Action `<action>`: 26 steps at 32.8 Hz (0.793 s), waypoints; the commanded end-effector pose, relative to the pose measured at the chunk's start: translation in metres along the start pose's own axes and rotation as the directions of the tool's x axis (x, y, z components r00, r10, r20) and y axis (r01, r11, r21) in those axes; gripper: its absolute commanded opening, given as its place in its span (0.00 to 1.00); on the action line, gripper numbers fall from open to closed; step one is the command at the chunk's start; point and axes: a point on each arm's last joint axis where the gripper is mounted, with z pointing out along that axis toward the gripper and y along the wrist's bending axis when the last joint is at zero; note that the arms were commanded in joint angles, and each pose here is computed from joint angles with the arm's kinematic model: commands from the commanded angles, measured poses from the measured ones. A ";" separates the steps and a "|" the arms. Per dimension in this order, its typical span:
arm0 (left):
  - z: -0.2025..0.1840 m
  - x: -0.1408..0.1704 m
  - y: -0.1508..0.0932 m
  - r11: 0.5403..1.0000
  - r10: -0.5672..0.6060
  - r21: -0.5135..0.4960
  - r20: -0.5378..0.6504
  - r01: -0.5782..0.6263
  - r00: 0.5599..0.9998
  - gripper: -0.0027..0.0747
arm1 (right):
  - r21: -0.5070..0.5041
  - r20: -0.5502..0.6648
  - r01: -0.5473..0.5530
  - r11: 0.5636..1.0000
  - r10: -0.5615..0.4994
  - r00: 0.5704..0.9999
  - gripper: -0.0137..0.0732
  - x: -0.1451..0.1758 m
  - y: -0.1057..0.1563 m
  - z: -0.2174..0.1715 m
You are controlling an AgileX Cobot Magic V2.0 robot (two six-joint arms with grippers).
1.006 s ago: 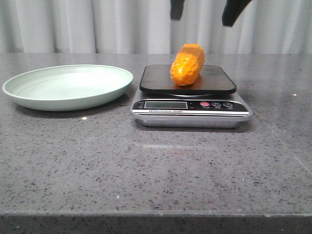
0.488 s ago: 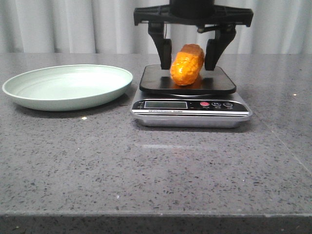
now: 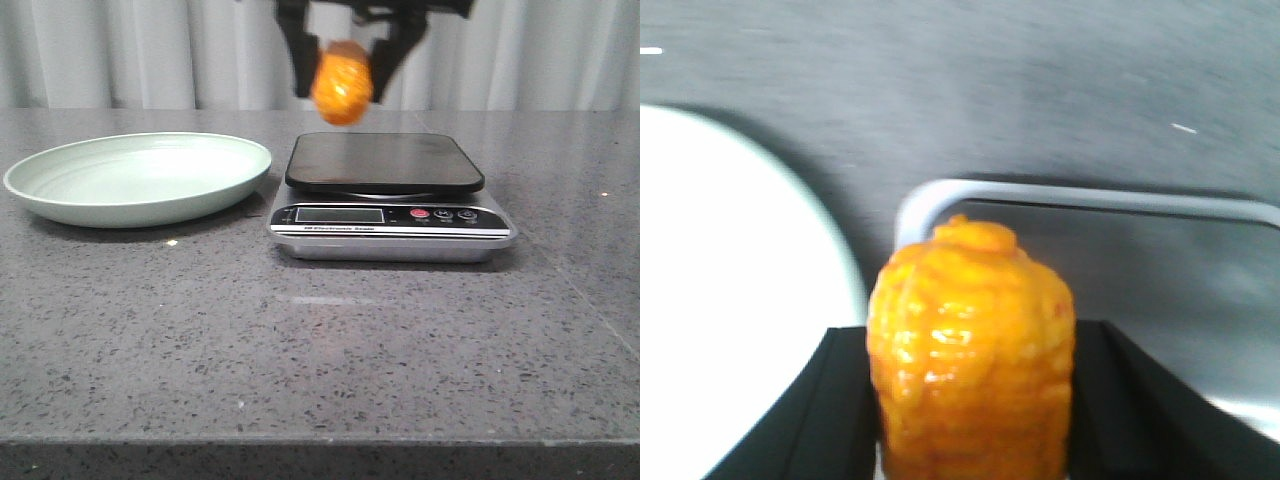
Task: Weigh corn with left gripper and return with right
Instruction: 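Lift the corn with the right gripper and carry it to the plate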
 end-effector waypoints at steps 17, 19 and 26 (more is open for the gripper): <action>0.000 -0.013 -0.003 0.999 0.003 0.037 0.079 -0.006 0.997 0.20 | -0.272 0.162 0.115 0.956 -0.072 0.984 0.41 0.010 0.068 0.013; 0.000 -0.013 -0.003 0.999 0.003 0.037 0.079 -0.006 0.997 0.20 | -0.272 0.158 0.113 0.956 -0.072 0.985 0.44 0.011 0.069 0.019; 0.000 -0.013 -0.003 0.999 0.003 0.037 0.079 -0.006 0.997 0.20 | -0.290 0.163 0.109 0.951 -0.063 0.985 0.77 0.010 0.072 0.023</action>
